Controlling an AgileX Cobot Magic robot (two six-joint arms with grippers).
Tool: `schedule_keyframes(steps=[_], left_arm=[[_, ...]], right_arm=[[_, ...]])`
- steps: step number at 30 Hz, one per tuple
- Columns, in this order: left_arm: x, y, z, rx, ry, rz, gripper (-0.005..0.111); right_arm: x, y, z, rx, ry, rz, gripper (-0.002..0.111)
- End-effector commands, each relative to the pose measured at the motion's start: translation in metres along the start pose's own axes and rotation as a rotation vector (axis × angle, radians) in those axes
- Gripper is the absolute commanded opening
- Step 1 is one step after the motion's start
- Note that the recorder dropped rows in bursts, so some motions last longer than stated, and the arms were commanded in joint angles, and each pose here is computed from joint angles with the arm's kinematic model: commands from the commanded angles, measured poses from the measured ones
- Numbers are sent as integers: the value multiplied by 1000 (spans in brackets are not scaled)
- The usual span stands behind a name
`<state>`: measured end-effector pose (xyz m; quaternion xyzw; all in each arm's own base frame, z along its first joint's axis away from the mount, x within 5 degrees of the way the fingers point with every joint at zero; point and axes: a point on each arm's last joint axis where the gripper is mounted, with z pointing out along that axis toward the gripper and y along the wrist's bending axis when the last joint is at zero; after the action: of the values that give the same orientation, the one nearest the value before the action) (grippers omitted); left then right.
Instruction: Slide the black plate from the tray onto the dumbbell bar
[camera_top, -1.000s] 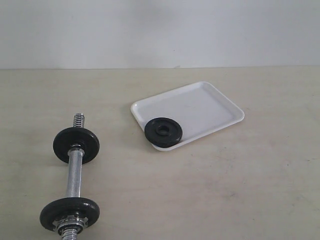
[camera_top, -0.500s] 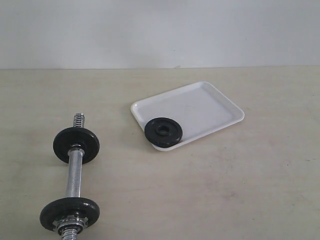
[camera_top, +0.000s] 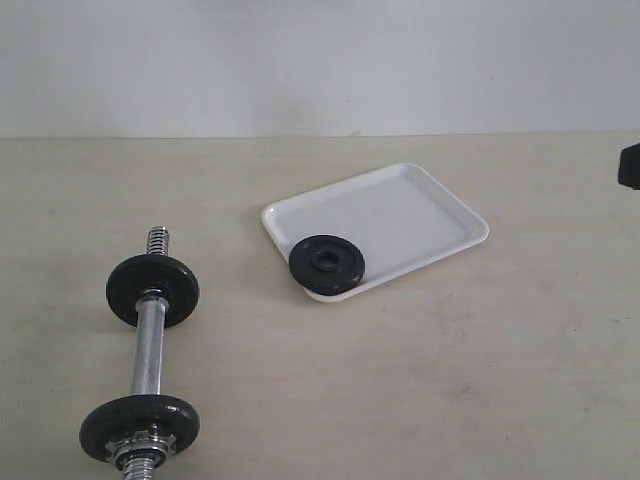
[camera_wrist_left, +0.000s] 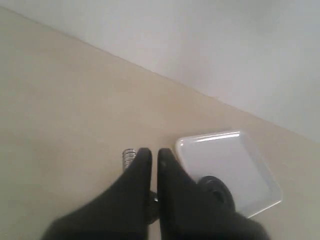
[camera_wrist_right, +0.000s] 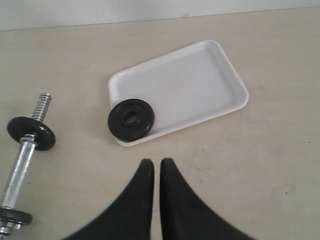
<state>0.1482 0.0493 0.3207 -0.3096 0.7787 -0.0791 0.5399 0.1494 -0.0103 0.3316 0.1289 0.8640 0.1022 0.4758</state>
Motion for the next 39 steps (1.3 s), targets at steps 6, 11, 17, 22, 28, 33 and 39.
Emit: schedule_keyframes(steps=[6, 11, 17, 22, 28, 33, 39], left_arm=[[-2, -5, -4, 34, -16, 10, 4], [-2, -4, -4, 30, -16, 57, 4], [-2, -4, -4, 29, -20, 157, 4], [-2, -4, -4, 29, -22, 175, 4], [-2, -4, -4, 29, -23, 214, 4], [-9, -4, -5, 22, -91, 208, 4], [-1, -5, 0, 46, -3, 156, 4]], right_arm=[[-4, 4, -2, -42, -26, -13, 0], [-4, 4, -2, -40, -27, -75, 0], [-4, 4, -2, -39, -28, -95, 0], [-3, 4, -2, -37, -13, -101, 0], [-3, 5, -2, -44, -13, -89, 0], [-9, 2, -2, -15, -88, -106, 0], [-2, -6, 16, 27, 57, -258, 0]])
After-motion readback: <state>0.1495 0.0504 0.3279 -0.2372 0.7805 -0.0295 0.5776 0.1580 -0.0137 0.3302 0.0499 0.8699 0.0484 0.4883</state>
